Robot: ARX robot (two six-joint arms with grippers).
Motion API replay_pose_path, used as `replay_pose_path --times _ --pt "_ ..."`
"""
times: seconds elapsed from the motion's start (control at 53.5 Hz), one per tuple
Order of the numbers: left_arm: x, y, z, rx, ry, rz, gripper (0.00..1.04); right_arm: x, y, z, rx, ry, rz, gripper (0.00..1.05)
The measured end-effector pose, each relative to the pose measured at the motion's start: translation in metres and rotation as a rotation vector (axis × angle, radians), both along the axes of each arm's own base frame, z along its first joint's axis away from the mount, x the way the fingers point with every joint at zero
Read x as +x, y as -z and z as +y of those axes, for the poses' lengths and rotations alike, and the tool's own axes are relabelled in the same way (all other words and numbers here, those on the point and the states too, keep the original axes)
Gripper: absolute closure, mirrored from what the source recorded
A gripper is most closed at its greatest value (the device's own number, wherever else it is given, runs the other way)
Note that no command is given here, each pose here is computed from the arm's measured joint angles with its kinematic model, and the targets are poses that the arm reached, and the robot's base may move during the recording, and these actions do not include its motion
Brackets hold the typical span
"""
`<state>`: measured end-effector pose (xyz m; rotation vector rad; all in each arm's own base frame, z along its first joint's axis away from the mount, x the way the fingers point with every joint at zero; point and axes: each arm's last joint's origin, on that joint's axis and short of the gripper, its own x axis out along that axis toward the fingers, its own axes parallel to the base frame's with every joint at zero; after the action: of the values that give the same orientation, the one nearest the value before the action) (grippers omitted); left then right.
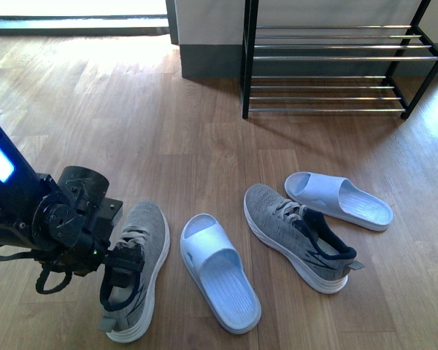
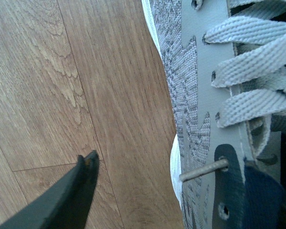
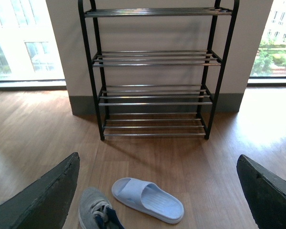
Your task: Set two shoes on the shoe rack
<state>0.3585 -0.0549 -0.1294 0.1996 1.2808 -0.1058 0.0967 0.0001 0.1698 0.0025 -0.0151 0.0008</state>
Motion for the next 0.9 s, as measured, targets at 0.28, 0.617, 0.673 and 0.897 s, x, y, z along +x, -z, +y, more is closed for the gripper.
replay_pose_path --times 0.28,0.617,0.673,0.897 --pt "0.001 0.0 -0.024 0.023 0.039 -0.013 0.77 0.0 0.0 0.0 0.0 0.0 0.0 0.09" --pt "0.002 -0.001 -0.024 0.036 0.01 -0.013 1.03 0.0 0.0 0.0 0.0 0.0 0.0 0.09" --pt "0.003 -0.001 -0.025 0.037 0.001 -0.029 1.03 0.0 0.0 0.0 0.0 0.0 0.0 0.09" --pt "0.003 0.0 -0.024 0.013 -0.09 -0.166 1.03 0.0 0.0 0.0 0.0 0.0 0.0 0.09"
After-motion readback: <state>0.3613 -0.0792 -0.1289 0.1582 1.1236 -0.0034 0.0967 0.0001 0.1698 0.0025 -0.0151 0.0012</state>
